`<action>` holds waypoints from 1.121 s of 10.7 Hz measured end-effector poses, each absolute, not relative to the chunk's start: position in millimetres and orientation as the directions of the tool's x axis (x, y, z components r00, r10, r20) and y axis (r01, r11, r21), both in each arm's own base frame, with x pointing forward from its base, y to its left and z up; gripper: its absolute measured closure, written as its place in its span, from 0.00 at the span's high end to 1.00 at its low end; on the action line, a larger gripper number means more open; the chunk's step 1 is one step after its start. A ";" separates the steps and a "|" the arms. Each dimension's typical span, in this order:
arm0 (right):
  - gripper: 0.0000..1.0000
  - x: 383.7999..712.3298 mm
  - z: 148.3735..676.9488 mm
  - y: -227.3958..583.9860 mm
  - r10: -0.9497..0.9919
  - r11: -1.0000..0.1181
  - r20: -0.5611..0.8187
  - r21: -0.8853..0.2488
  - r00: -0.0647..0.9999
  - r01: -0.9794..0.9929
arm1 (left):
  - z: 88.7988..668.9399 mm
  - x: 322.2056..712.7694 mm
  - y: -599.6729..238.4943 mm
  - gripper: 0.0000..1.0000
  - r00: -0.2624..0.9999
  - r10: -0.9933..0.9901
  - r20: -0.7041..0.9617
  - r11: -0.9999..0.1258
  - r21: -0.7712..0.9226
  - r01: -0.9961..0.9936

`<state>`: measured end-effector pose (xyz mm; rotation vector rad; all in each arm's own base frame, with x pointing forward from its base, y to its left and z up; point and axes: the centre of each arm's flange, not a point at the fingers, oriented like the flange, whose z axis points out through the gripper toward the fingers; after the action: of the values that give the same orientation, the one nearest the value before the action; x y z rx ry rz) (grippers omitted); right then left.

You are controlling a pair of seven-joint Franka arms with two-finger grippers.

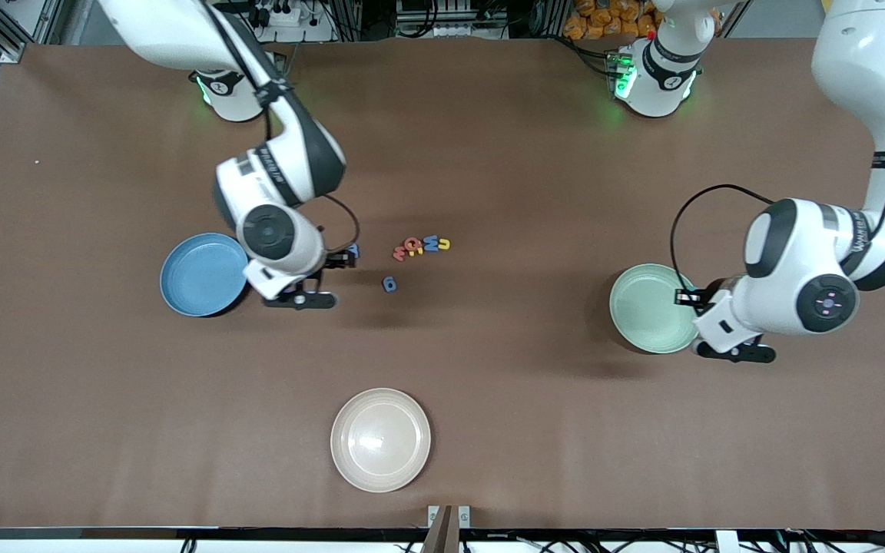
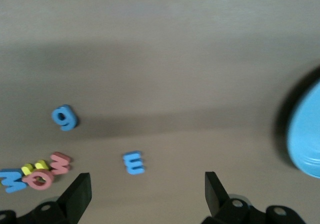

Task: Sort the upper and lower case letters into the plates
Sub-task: 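Carry the teal R to the green plate while the right gripper reaches letters, then release the R onto the green plate while the right gripper grasps the e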

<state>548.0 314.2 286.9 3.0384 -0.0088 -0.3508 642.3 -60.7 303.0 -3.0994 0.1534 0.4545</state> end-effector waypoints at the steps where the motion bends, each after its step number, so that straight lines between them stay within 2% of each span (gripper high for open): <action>1: 1.00 543.6 270.0 324.3 -0.005 -0.996 -0.224 0.083 0.975 0.014 | 293.1 640.7 -66.2 0.29 0.955 -0.105 -0.277 -0.994 0.017 -0.105; 5: 1.00 522.4 206.4 319.3 0.061 -0.994 -0.175 0.074 0.983 0.075 | 267.3 631.9 -81.5 0.31 0.952 -0.129 -0.277 -0.992 0.033 -0.125; 6: 1.00 512.0 195.2 320.8 0.078 -0.994 -0.152 0.063 0.985 0.089 | 267.5 632.0 -81.3 0.38 0.953 -0.126 -0.276 -0.992 0.032 -0.122; 8: 1.00 491.2 181.7 321.1 0.100 -0.993 -0.124 0.050 0.987 0.107 | 267.9 632.2 -81.2 0.65 0.953 -0.125 -0.275 -0.992 0.032 -0.121; 10: 1.00 477.0 177.6 321.3 0.114 -0.992 -0.114 0.045 0.987 0.120 | 268.2 632.4 -81.2 0.77 0.954 -0.124 -0.275 -0.992 0.031 -0.120; 12: 1.00 471.6 178.2 317.4 0.114 -0.992 -0.111 0.044 0.987 0.119 | 269.5 632.9 -81.2 1.00 0.954 -0.124 -0.272 -0.992 0.031 -0.120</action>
<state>471.6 317.4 178.2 3.0810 0.1809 -0.1668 632.9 -81.2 269.5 -3.1194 0.1943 0.4357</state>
